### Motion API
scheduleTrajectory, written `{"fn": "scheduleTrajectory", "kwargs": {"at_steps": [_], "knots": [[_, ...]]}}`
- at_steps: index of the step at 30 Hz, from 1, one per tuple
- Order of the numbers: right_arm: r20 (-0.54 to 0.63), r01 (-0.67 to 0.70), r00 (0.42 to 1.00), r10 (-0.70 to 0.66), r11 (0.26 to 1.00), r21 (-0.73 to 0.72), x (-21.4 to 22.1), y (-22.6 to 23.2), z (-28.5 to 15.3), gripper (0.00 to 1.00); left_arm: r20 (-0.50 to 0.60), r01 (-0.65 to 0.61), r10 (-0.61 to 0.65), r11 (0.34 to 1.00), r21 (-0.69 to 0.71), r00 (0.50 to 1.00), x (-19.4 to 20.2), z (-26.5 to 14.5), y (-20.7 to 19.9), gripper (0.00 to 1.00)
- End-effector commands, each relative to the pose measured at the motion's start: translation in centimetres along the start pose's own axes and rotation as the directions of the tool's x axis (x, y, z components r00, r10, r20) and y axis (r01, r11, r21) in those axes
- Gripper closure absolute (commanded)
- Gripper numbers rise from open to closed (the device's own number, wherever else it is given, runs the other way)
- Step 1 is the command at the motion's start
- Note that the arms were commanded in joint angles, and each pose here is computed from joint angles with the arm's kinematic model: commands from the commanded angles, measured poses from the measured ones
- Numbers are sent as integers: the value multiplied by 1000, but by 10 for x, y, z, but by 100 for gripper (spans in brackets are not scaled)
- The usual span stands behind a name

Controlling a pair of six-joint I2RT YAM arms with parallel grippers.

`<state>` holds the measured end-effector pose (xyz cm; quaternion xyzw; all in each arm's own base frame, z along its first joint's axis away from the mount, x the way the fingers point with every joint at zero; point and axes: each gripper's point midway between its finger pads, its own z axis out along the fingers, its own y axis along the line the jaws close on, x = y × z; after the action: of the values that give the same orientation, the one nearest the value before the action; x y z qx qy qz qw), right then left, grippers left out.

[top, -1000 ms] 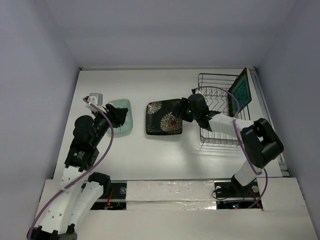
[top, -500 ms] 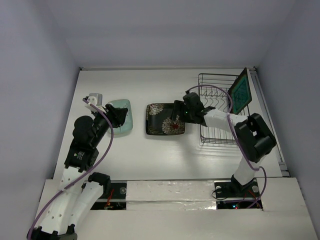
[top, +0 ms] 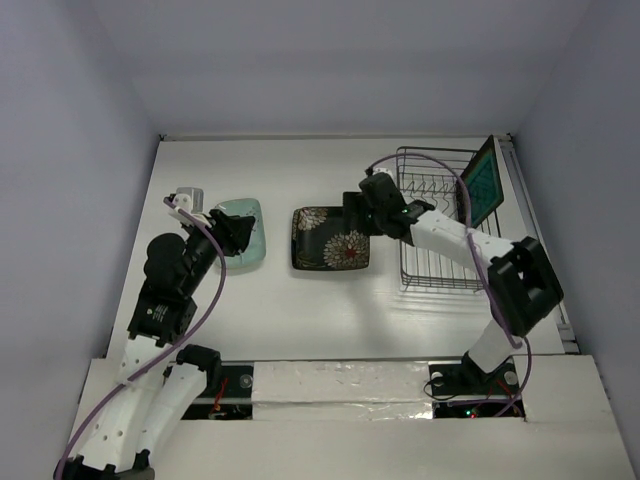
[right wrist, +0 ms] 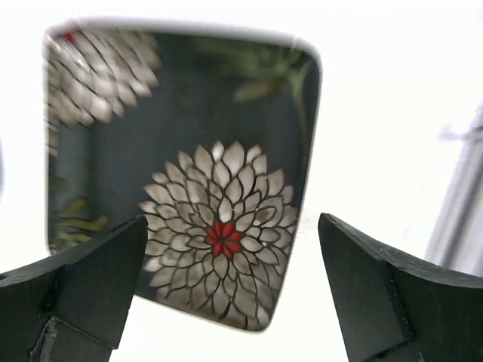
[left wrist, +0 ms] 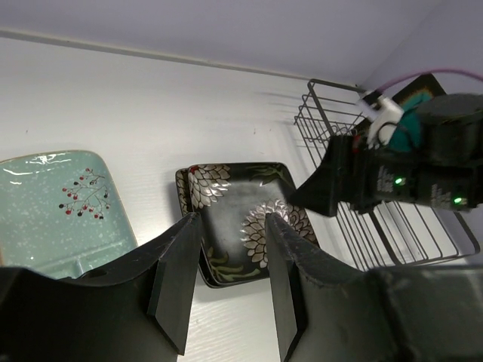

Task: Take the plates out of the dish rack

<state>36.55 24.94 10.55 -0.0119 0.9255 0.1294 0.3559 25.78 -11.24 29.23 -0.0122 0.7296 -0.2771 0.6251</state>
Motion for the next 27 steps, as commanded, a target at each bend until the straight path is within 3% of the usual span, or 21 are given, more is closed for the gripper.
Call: {"fn": "scheduleTrajectory", "kwargs": {"at_steps": [1, 5, 8, 9, 10, 15, 16, 17, 18, 19, 21, 22, 27], "knots": [[156, 39, 987, -51, 996, 79, -58, -6, -46, 0, 83, -14, 11, 999, 39, 997, -26, -6, -12, 64], [233, 47, 967, -98, 976, 213, -88, -27, -76, 9, 86, -15, 11, 999, 42, 996, -26, -7, -13, 63], [305, 0, 946, -110, 940, 340, -124, -69, -110, 60, 98, -16, 12, 999, 40, 995, -29, -9, -14, 63], [335, -29, 937, -102, 931, 365, -139, -82, -123, 94, 98, -18, 14, 999, 48, 995, -29, -10, -16, 63], [345, -41, 932, -110, 915, 402, -148, -99, -133, 100, 101, -18, 14, 999, 45, 995, -30, -11, -16, 63], [322, -149, 941, -101, 730, 667, -169, -213, -189, 100, 99, -27, 24, 999, 36, 995, -28, -15, -18, 62], [332, -165, 938, -100, 713, 682, -175, -222, -198, 95, 100, -29, 25, 999, 34, 995, -28, -14, -18, 62], [338, -192, 938, -82, 689, 699, -177, -241, -205, 87, 93, -29, 25, 998, 46, 995, -27, -14, -21, 62], [331, -191, 941, -76, 688, 700, -178, -249, -207, 52, 89, -31, 28, 999, 41, 996, -26, -12, -19, 62], [314, -178, 946, -76, 689, 703, -179, -257, -207, 39, 81, -32, 27, 998, 51, 996, -24, -12, -22, 62], [284, -177, 958, -48, 682, 710, -183, -279, -205, 23, 72, -30, 27, 999, 41, 997, -22, -10, -20, 62], [274, -164, 961, -36, 725, 669, -186, -277, -197, 22, 64, -31, 28, 998, 47, 998, -20, -9, -22, 62], [225, -124, 974, -21, 783, 610, -197, -280, -165, 29, 43, -29, 28, 999, 40, 999, -14, -4, -20, 62]]}}
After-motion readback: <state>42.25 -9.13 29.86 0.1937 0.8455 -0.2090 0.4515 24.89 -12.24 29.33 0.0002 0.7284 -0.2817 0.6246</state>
